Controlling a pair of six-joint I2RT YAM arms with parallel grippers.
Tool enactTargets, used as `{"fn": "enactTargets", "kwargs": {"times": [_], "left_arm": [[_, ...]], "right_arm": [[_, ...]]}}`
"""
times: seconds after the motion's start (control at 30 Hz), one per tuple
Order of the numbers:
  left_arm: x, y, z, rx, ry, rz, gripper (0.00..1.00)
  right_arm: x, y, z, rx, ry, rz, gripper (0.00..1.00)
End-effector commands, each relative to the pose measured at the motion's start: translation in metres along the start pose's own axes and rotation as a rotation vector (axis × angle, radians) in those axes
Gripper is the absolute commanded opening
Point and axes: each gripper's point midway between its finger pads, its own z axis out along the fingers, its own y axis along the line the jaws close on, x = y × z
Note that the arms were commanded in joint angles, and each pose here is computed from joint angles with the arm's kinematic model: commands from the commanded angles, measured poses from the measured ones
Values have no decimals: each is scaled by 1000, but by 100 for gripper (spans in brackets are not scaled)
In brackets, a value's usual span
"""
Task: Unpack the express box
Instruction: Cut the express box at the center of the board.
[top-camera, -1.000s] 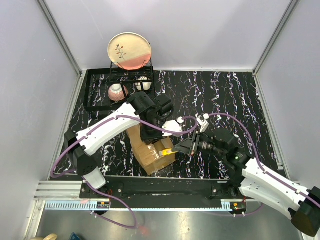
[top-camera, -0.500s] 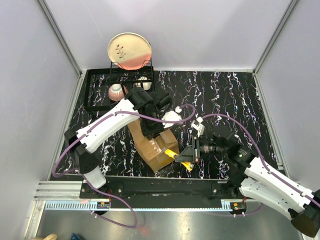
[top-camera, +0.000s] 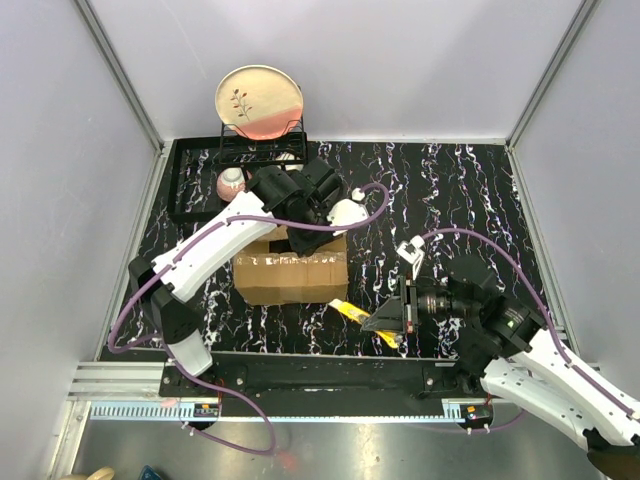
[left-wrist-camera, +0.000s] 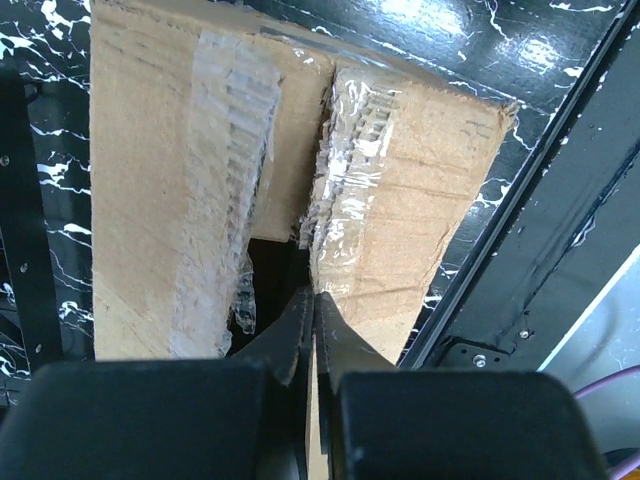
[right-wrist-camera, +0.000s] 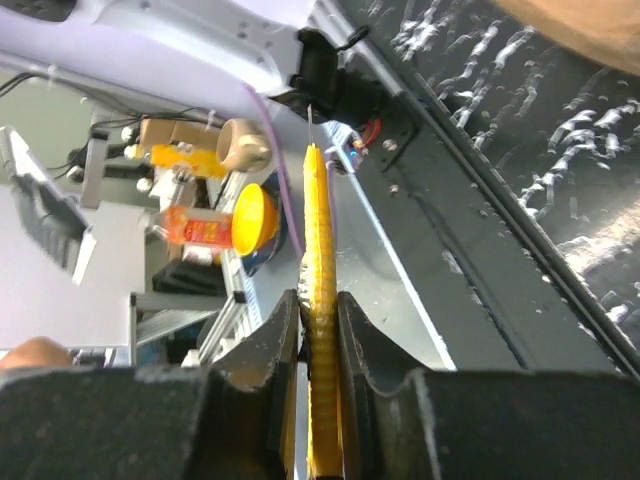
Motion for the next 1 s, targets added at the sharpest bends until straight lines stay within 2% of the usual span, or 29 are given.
{"fn": "enactTargets", "kwargs": {"times": [0.0, 0.13, 0.23, 0.27, 0.43, 0.6, 0.83, 0.9, 0.97], "left_arm": [[-6, -7, -20, -14, -100, 26, 0], [-1, -22, -27, 47, -137, 94, 0], [7, -37, -37, 88, -201, 191, 0], [5, -39, -47, 65, -258, 227, 0], [19, -50, -46, 97, -259, 262, 0], [18, -53, -38, 137, -235, 222, 0], [24, -67, -35, 211, -223, 244, 0], [36, -76, -31, 268, -179, 261, 9], [45, -85, -29, 332, -154, 289, 23]], "right_arm": [[-2, -31, -2, 139, -78, 35, 0], [-5, -43, -5, 193, -114, -8, 0], [-4, -46, -5, 199, -103, -38, 0], [-4, -43, -4, 182, -97, -50, 0], [2, -45, 0, 145, -81, -63, 0], [2, -44, 9, 96, -83, -38, 0], [6, -52, 10, 107, -95, -14, 0], [5, -53, 10, 111, -94, -12, 0], [3, -50, 10, 108, -99, -17, 0]]}}
